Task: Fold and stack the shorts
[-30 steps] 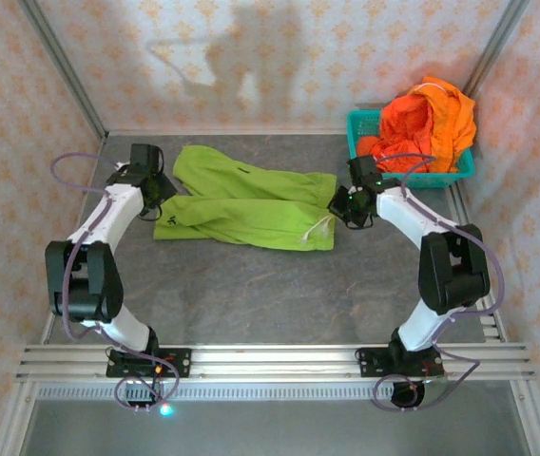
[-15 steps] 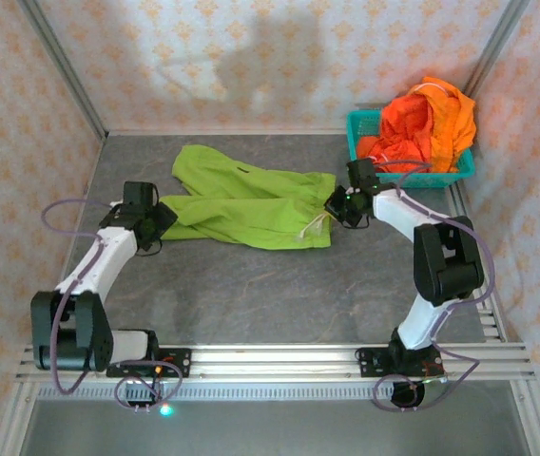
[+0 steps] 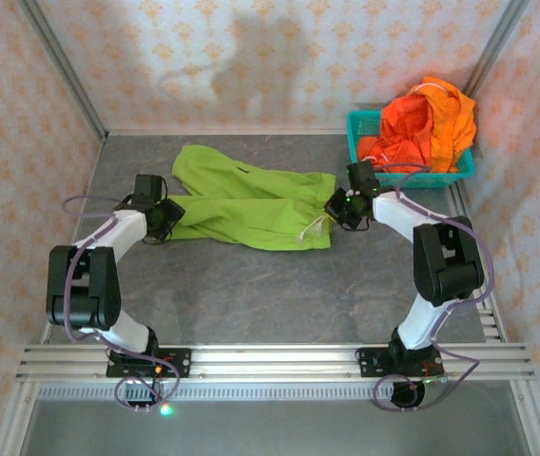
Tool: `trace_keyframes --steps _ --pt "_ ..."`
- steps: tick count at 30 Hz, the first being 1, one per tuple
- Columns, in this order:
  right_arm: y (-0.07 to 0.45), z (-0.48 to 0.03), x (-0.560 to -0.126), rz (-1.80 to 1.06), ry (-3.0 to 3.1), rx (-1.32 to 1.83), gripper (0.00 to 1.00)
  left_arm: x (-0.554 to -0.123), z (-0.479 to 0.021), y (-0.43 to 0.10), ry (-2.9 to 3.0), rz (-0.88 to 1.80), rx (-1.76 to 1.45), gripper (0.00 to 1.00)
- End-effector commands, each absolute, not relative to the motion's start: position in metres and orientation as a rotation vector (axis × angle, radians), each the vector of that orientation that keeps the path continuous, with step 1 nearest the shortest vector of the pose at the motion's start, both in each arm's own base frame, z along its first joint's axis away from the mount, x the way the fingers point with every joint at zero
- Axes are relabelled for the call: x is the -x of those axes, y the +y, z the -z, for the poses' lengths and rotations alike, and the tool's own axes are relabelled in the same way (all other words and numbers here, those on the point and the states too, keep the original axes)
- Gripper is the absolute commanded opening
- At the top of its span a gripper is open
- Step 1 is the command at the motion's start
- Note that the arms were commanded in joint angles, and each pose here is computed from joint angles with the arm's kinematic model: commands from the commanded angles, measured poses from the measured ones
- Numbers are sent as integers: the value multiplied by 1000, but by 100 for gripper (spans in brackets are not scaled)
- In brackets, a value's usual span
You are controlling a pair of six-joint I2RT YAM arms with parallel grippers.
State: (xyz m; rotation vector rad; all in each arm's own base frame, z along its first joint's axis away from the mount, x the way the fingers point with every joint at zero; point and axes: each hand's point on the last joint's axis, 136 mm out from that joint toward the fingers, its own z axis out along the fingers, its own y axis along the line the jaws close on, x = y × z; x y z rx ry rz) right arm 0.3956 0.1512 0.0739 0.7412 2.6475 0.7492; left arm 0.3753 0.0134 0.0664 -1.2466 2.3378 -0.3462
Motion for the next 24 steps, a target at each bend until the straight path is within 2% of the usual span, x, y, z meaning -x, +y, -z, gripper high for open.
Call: trace_keyframes --steps 1,6,13,18,24 --pt "149 -77 -393 -756 2634 -735 0 -391 -69 17 2299 367 1267 53" --pt "149 -76 -391 -748 2640 -725 0 -394 -57 17 2316 368 1292 42" --pt "139 -81 -388 -675 2639 -695 0 -395 -97 35 2282 261 1233 9" --pt "135 -95 -384 -656 2625 -656 0 -381 -143 48 2251 159 1142 2" --pt "134 -118 -365 -680 2622 -591 0 -344 -189 49 2236 117 1044 0"
